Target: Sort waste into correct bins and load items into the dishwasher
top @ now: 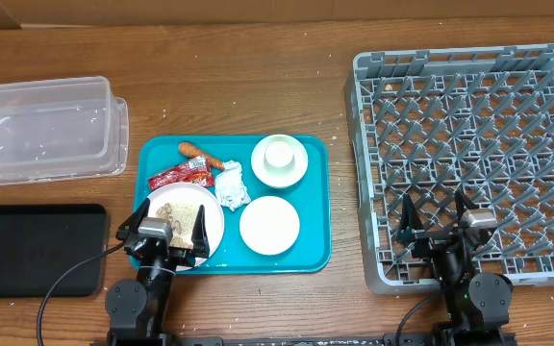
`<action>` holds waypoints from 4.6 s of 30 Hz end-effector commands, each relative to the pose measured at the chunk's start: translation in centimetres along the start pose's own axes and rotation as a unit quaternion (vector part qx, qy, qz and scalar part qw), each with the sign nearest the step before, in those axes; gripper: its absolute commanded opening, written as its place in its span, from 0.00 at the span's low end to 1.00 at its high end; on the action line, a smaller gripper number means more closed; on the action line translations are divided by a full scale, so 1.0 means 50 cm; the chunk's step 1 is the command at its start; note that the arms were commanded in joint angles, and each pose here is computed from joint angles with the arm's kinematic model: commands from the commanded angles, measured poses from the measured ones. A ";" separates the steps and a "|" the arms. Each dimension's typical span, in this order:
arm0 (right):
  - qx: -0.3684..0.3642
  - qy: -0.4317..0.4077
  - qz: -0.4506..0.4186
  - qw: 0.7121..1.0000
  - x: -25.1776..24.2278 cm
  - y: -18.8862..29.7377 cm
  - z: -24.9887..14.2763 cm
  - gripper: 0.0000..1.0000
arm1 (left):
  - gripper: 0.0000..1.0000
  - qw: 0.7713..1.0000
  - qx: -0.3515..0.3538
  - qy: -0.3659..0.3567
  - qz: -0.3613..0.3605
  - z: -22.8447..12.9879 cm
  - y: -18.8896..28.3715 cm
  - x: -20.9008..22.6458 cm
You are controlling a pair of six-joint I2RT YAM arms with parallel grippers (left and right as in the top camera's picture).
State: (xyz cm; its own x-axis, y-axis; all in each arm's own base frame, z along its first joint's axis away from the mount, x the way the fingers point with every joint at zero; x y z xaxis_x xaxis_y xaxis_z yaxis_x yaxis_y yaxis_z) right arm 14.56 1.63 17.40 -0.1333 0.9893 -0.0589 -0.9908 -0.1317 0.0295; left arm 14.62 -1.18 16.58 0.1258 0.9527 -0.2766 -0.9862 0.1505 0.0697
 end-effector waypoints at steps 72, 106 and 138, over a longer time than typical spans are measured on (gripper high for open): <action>-0.003 0.002 -0.001 1.000 0.001 0.000 -0.004 1.00 | 1.00 1.000 -0.004 -0.012 0.003 -0.001 0.001 0.000; -0.003 0.002 0.000 1.000 0.001 0.000 -0.004 1.00 | 1.00 1.000 -0.004 -0.012 0.003 -0.001 0.001 0.000; -0.003 0.002 0.000 1.000 0.001 0.000 -0.004 1.00 | 1.00 0.991 -0.007 0.092 -0.098 0.014 0.004 -0.031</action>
State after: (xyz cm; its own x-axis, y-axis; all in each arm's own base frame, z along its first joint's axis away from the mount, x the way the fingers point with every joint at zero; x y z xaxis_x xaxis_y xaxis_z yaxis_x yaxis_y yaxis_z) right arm 14.55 1.64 17.40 -0.1336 0.9893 -0.0586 -0.9908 -0.1321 0.0295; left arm 14.40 -2.25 17.70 0.2735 0.8634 -0.4239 -0.9543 0.2986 -0.0075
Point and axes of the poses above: each gripper's point midway between its finger pads, its own y axis back along the fingers, its own x axis along the line the jaws close on, z = x × y, the point moved 10 cm from there along y, back along the fingers, and after that the axes turned 13 degrees about y, right-handed, at the moved point
